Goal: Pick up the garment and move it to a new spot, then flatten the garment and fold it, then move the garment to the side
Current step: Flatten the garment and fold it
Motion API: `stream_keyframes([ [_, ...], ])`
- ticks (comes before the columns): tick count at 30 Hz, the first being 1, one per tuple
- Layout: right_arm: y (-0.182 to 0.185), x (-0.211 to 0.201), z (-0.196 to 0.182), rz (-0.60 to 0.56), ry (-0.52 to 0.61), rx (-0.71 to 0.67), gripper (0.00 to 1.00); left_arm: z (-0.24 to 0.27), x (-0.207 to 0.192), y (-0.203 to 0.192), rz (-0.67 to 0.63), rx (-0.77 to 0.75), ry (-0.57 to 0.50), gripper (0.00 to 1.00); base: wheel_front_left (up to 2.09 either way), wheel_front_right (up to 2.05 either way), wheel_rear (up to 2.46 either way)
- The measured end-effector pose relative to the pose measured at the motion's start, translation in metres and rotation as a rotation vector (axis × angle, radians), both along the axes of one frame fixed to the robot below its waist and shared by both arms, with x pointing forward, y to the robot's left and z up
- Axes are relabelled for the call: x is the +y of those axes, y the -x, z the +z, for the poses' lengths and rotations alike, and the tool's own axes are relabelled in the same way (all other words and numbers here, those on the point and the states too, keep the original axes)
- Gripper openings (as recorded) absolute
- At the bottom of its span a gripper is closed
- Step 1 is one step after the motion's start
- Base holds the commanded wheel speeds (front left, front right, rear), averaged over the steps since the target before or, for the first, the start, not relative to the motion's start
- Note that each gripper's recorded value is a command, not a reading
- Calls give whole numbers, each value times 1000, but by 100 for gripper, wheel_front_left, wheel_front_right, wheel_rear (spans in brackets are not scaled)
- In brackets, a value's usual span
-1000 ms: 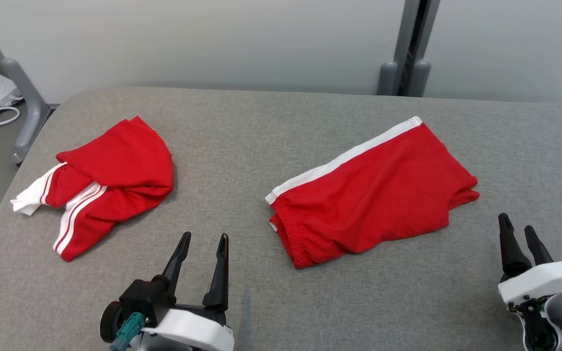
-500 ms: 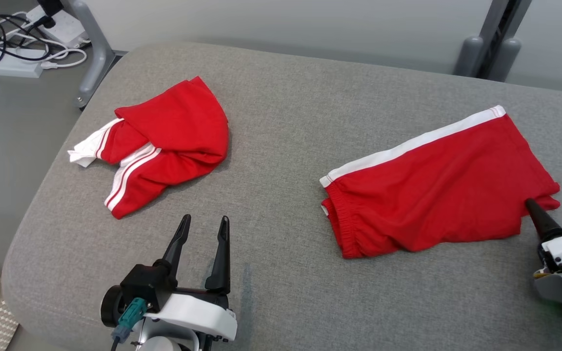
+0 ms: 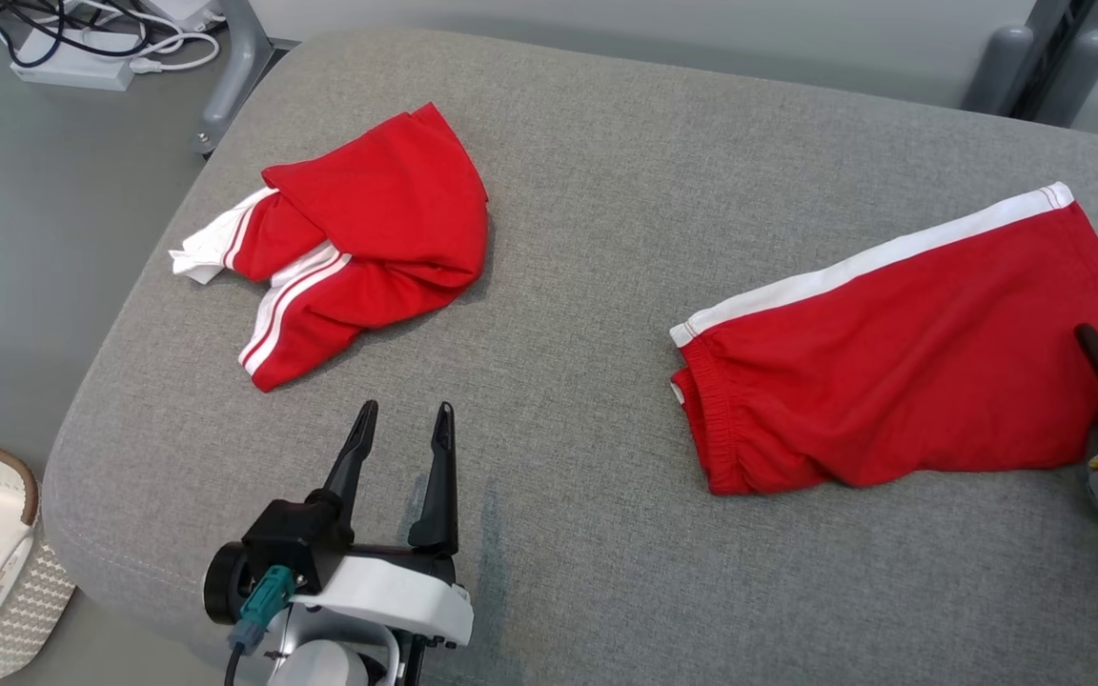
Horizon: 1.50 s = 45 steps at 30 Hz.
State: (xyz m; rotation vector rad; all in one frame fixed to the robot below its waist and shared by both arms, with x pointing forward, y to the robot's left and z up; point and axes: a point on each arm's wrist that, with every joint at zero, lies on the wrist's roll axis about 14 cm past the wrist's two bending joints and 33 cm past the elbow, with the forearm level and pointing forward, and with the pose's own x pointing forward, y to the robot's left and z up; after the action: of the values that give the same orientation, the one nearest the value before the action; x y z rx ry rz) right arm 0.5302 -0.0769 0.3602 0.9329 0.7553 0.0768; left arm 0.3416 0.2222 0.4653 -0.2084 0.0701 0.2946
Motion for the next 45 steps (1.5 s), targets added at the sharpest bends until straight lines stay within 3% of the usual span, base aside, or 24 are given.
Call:
stream_keyframes([
  [2,-3,3,0,11,7,2,100,1,0,-3,-2,-3,0,100,0,0,0],
  [3,-4,4,0,17,8,4,77,1,-1,-4,-4,-3,0,100,0,0,0],
  [4,-5,5,0,26,16,1,33,1,-1,-5,-6,-3,1,100,0,0,0],
  [5,-6,6,1,33,21,-2,0,1,-2,-5,-8,-3,1,100,0,0,0],
  [11,-6,11,9,33,17,-31,0,3,-4,-7,-15,-10,3,100,0,0,0],
  [17,1,-1,17,-48,-10,-66,0,5,-10,-9,-34,-20,9,100,0,0,0],
  [29,39,-77,25,-310,-2,-125,0,11,-34,-11,-117,-51,32,100,0,0,0],
  [39,108,-155,1,-559,54,-65,0,18,-48,-6,-157,-81,48,100,0,0,0],
  [45,115,-156,0,-562,66,-58,0,21,-56,-10,-182,-92,51,100,0,0,0],
])
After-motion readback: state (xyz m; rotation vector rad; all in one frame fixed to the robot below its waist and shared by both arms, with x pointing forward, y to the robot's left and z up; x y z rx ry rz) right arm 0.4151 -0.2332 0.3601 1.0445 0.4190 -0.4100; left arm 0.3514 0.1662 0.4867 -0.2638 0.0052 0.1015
